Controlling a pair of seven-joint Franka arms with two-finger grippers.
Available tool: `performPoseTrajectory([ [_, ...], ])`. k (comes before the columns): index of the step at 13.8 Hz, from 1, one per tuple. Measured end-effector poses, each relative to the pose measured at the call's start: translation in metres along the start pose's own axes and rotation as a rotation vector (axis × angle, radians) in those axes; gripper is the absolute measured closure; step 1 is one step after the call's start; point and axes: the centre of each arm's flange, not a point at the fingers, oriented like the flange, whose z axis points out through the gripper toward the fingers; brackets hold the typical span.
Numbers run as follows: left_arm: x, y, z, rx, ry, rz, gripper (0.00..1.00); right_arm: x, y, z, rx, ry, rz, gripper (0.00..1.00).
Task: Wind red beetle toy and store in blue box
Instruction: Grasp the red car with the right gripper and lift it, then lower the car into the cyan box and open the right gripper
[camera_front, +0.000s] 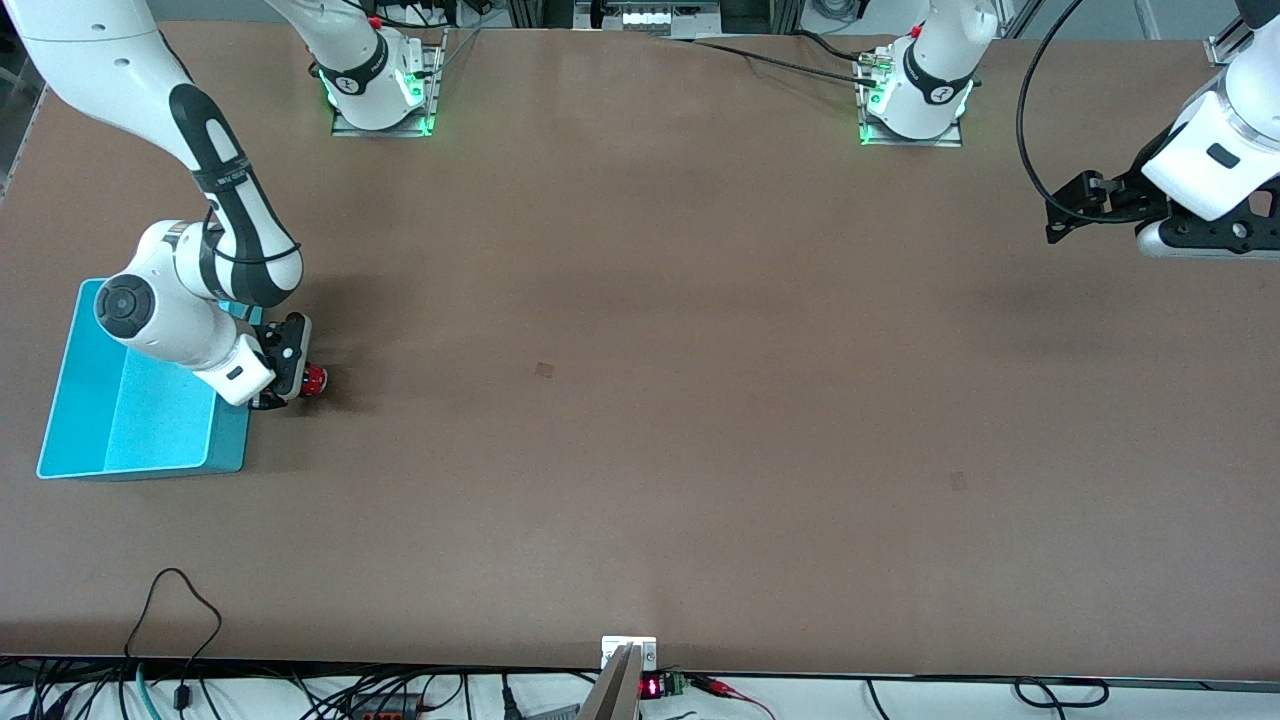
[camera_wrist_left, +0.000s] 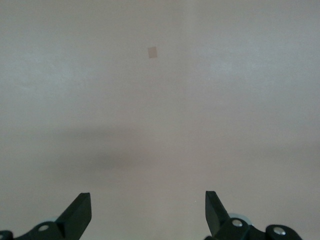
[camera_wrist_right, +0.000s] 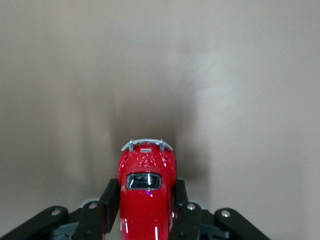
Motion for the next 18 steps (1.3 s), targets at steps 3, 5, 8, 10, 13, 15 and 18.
performPoseTrajectory([
  [3,0.0,0.0,0.0,0.0,0.0,0.0,0.0,0.037,0.016,-0.053,-0.096,0.039,0.129,0.52],
  [5,0.0,0.0,0.0,0.0,0.0,0.0,0.0,0.053,0.021,-0.091,-0.149,0.073,0.301,0.52],
  [8,0.0,0.0,0.0,0.0,0.0,0.0,0.0,0.051,0.019,-0.136,-0.154,0.113,0.658,0.52],
  [10,0.0,0.0,0.0,0.0,0.0,0.0,0.0,0.029,0.017,-0.149,-0.143,0.121,0.868,0.52],
  [13,0.0,0.0,0.0,0.0,0.0,0.0,0.0,-0.034,0.016,-0.143,-0.136,0.108,1.15,0.52],
  [15,0.0,0.0,0.0,0.0,0.001,0.0,0.0,-0.074,0.012,-0.135,-0.124,0.086,1.303,0.52],
  [18,0.0,0.0,0.0,0.0,0.001,0.0,0.0,-0.106,0.007,-0.122,-0.064,0.035,1.466,0.52],
])
